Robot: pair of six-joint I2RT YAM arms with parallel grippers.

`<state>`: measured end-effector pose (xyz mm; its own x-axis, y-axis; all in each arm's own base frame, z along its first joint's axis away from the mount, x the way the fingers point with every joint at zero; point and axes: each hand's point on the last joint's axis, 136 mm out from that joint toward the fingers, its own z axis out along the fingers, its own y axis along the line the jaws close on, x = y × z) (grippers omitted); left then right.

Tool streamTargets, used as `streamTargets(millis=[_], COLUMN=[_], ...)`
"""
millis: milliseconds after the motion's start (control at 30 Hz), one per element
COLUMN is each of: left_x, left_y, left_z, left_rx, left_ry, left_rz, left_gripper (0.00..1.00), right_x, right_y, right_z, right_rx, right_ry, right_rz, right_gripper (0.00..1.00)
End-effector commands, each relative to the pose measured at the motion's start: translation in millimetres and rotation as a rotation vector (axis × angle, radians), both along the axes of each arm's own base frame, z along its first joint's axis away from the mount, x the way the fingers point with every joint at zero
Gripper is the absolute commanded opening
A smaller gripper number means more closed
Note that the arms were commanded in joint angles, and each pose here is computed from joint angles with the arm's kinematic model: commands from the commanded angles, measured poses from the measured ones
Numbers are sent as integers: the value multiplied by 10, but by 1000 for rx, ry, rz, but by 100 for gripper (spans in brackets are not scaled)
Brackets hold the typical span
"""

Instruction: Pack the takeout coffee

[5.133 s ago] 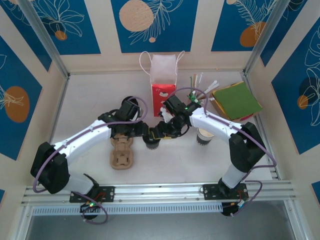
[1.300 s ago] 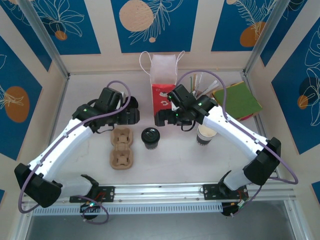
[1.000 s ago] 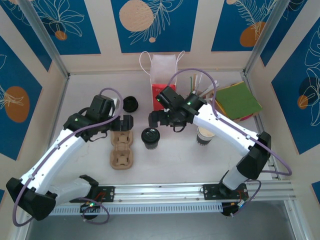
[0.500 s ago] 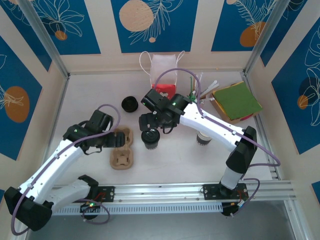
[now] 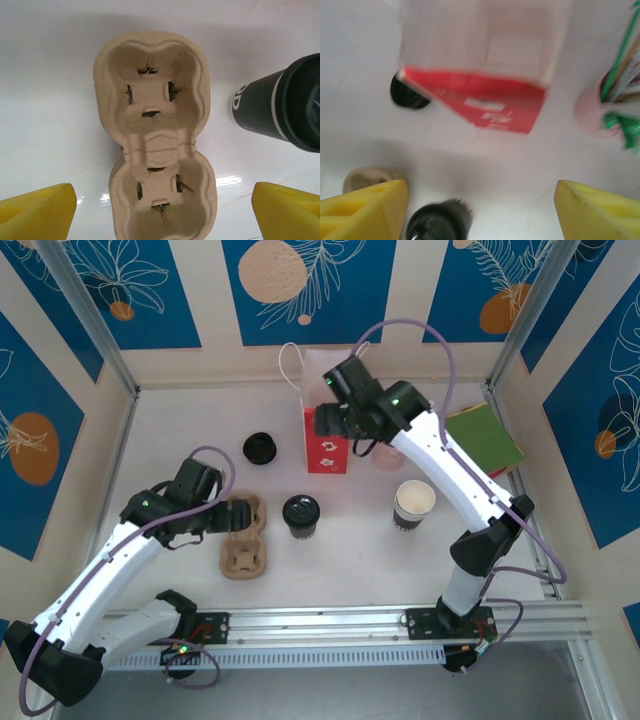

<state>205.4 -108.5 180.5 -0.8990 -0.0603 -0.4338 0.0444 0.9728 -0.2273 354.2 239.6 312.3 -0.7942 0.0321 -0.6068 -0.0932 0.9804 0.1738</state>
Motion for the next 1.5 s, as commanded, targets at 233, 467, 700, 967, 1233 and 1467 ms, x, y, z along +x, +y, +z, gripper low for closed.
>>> streamTargets(millis=[233,467,700,967,1233,1467], left_x=[131,115,107,119,125,111], left_y=[-102,-73,-16,-30,-54,-71], left_z=[246,222,217,191,161,160], left_rx=[-75,-73,-46,-43,-43,-53], left_ry=[-57,-55,-59,-57,-48,-49], left_rz=[16,35,45,35,21,9], left_gripper=[89,89,89,89,89,89], right_x=[740,1067,1149,1058,817,542], right_y=[-260,-219,-116,-133,-111,-160], right_z=[-81,-308,-525,-459,-285,-200], right_rx=[-41,-56,-40,-40,-48,-45], right_ry=[-14,20,72,81,61,68], right_rz=[-48,-52,-31,-29,3,19], right_gripper=[70,58,38,12,0,0])
